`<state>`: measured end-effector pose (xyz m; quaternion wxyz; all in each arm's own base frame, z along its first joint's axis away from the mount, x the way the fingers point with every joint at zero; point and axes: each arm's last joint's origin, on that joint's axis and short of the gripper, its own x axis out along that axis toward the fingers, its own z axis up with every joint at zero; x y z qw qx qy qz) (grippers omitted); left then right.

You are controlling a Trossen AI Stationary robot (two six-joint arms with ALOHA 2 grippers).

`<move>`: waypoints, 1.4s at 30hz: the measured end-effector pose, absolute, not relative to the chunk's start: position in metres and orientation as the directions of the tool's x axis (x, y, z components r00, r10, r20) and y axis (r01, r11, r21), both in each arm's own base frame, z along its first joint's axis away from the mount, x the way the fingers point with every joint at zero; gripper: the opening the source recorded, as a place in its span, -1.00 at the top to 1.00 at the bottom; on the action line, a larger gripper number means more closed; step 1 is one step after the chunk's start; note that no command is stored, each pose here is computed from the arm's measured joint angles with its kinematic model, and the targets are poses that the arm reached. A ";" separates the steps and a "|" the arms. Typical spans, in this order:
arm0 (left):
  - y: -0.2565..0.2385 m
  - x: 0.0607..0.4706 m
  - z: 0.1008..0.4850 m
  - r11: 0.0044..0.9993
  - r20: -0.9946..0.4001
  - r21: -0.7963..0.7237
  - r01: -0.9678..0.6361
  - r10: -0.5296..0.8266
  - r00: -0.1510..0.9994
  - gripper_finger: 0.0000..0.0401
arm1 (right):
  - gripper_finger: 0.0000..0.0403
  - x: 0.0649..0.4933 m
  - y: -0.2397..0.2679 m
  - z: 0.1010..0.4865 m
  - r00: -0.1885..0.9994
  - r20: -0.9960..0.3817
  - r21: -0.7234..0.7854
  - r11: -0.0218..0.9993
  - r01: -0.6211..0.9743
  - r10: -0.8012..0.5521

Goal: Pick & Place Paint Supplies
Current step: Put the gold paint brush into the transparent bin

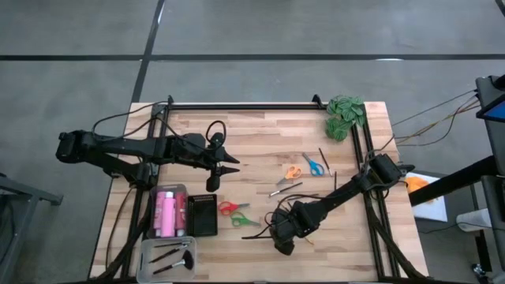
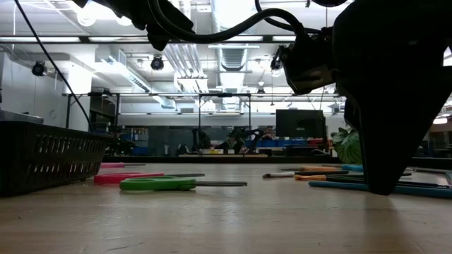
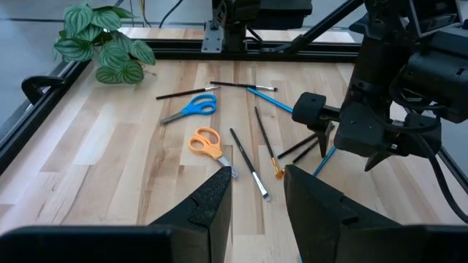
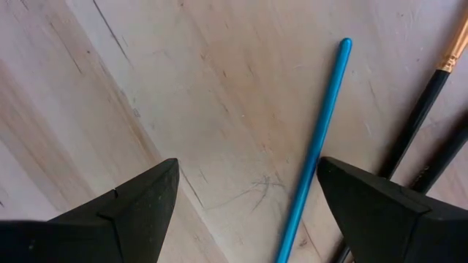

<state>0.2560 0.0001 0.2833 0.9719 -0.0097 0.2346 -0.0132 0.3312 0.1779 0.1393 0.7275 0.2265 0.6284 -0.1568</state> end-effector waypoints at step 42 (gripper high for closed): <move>0.000 0.256 0.283 0.999 -0.455 -0.040 0.013 -0.030 0.890 0.37 | 0.92 0.326 0.171 0.135 0.133 -0.990 0.019 0.873 0.486 -0.052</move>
